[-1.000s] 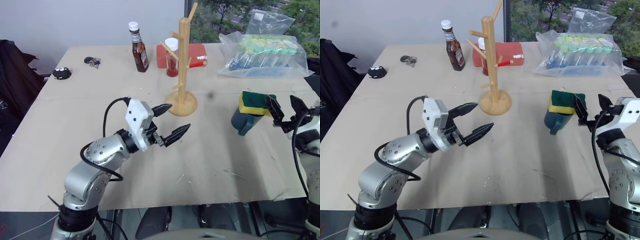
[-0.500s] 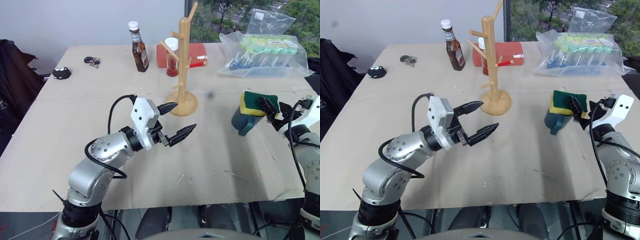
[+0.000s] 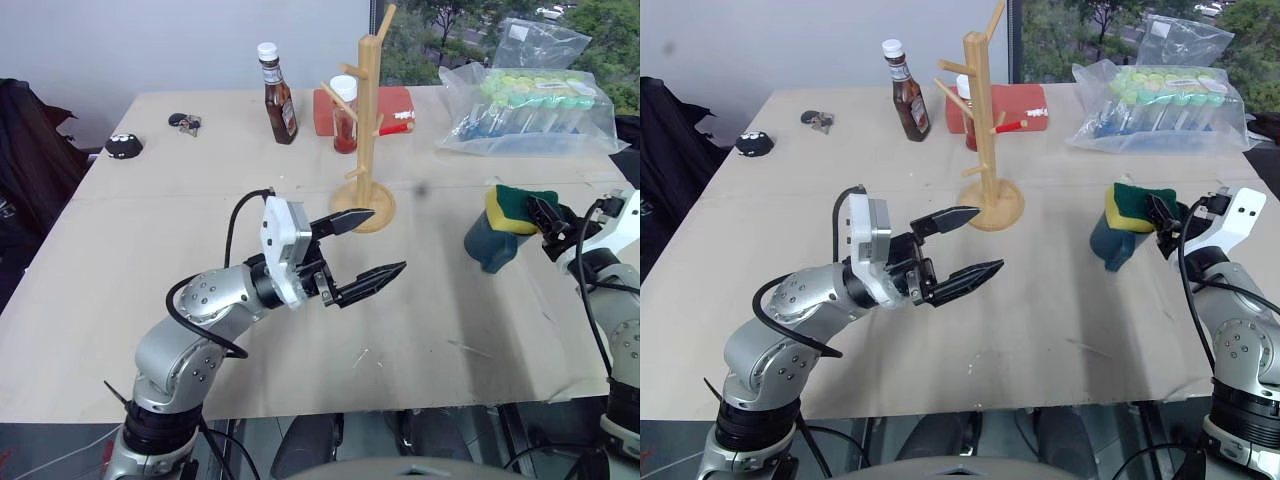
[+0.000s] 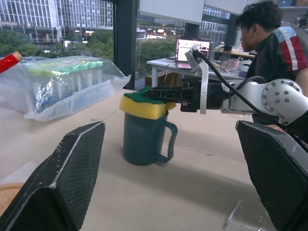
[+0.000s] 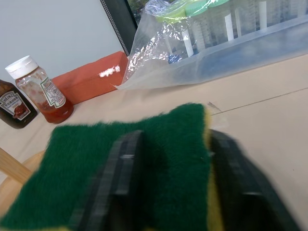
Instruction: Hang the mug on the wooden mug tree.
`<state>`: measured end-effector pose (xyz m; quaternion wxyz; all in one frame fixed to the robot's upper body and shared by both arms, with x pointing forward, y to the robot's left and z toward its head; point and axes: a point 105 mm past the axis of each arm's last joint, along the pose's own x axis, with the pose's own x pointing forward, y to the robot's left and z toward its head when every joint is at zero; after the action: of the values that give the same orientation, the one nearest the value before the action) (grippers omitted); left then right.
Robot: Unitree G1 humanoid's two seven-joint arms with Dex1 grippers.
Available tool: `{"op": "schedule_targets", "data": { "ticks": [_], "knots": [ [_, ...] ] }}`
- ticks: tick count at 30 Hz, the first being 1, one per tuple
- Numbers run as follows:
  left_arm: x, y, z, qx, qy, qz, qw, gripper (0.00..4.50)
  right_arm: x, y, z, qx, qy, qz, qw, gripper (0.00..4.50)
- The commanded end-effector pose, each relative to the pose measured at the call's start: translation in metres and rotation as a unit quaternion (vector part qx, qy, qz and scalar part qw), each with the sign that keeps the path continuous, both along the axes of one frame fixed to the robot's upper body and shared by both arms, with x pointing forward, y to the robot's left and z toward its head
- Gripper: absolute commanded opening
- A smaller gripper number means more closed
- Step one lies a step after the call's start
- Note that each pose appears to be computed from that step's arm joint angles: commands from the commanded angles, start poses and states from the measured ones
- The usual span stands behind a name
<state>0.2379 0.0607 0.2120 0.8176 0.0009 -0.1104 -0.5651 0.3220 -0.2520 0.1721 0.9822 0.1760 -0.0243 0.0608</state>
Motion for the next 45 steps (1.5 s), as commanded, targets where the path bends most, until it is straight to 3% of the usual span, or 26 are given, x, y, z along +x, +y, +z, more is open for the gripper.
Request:
{"op": "schedule_targets", "data": {
  "ticks": [1,15,18,21,30,34,36,37,38,40,41,45],
  "knots": [
    [-0.002,-0.001,0.008,-0.004,-0.022,-0.004,1.0,4.5,-0.004,-0.005,0.021,-0.004,-0.037,-0.009,0.999,0.12],
    [-0.002,-0.013,0.016,-0.017,-0.027,-0.047,0.998,4.5,-0.025,-0.017,0.055,0.045,-0.11,-0.028,0.993,0.05],
    [-0.006,-0.024,0.014,-0.004,-0.023,-0.084,0.996,4.5,-0.039,-0.05,0.045,0.032,-0.093,-0.094,0.991,0.05],
    [-0.007,-0.036,0.008,0.018,-0.022,-0.111,0.993,4.5,-0.051,-0.082,0.016,0.002,-0.035,-0.164,0.986,0.05],
    [-0.003,-0.042,0.001,0.052,-0.027,-0.136,0.989,4.5,-0.068,-0.115,-0.034,-0.062,0.055,-0.264,0.961,0.05],
    [-0.001,-0.041,-0.002,0.058,-0.028,-0.138,0.988,4.5,-0.084,-0.128,-0.03,-0.09,0.046,-0.288,0.952,1.32],
    [0.0,-0.041,-0.002,0.059,-0.03,-0.139,0.988,4.5,-0.089,-0.133,-0.026,-0.103,0.038,-0.3,0.948,2.25],
    [0.0,-0.041,-0.003,0.059,-0.031,-0.139,0.988,4.5,-0.091,-0.137,-0.022,-0.107,0.031,-0.308,0.945,2.98],
    [0.0,-0.041,-0.003,0.059,-0.031,-0.139,0.988,4.5,-0.093,-0.139,-0.02,-0.109,0.025,-0.314,0.943,3.17],
    [0.0,-0.04,-0.004,0.06,-0.031,-0.139,0.988,4.5,-0.094,-0.141,-0.011,-0.113,0.006,-0.319,0.941,4.15],
    [0.0,-0.04,-0.004,0.06,-0.031,-0.139,0.988,4.5,-0.094,-0.14,-0.007,-0.115,-0.003,-0.318,0.941,4.44],
    [0.005,-0.031,-0.015,0.081,-0.02,-0.122,0.989,4.5,-0.083,-0.099,0.013,-0.165,-0.041,-0.218,0.961,4.44]
  ]
}}
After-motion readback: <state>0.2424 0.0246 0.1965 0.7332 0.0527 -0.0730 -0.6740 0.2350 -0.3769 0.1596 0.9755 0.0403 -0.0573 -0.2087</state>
